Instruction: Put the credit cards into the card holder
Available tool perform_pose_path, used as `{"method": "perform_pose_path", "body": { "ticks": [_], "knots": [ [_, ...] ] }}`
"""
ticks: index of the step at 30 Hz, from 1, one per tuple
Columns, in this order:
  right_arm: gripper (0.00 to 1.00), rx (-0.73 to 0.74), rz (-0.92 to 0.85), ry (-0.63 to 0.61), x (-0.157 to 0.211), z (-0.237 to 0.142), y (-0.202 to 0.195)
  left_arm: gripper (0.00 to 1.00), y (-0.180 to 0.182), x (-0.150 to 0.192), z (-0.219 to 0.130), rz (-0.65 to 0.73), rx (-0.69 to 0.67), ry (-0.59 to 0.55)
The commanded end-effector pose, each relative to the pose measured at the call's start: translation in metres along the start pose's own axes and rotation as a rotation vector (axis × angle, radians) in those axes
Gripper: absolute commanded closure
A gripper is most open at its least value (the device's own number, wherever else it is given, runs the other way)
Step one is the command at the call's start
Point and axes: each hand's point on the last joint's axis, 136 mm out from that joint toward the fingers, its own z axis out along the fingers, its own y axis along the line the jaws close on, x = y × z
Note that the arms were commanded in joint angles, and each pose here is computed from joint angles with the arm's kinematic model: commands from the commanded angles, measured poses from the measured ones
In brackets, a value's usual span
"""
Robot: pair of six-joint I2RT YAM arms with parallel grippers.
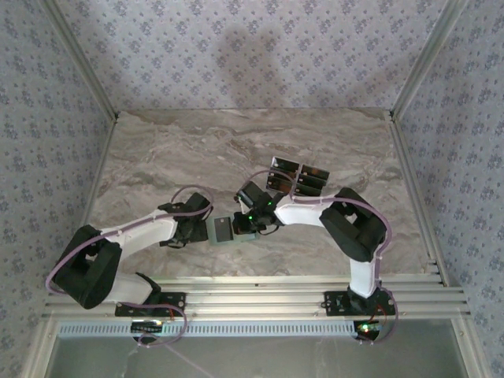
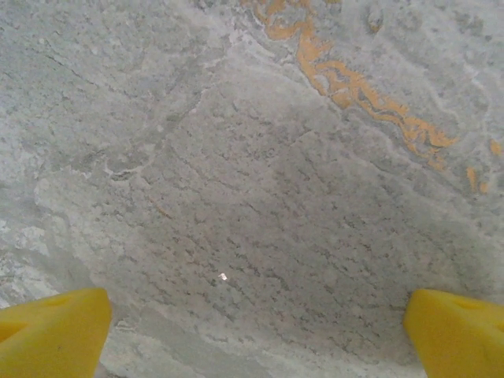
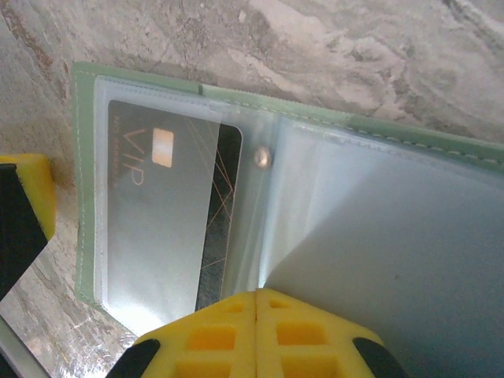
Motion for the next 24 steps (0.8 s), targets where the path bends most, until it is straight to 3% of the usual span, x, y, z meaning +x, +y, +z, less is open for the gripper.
{"method": "perform_pose_path", "body": {
  "ticks": [1,8,24],
  "knots": [
    [0.93,0.036,0.003,0.006,0.005,-0.010,0.002,0.02,-0.025,-0.016,-0.005,-0.005,0.101,-0.033],
    [0.93,0.046,-0.033,-0.023,-0.010,-0.023,0.016,0.02,-0.031,-0.014,-0.002,0.005,0.123,-0.025],
    [0.95,0.057,-0.023,0.047,0.000,0.005,0.008,0.02,-0.028,-0.007,0.006,0.005,0.113,-0.011]
  ]
}}
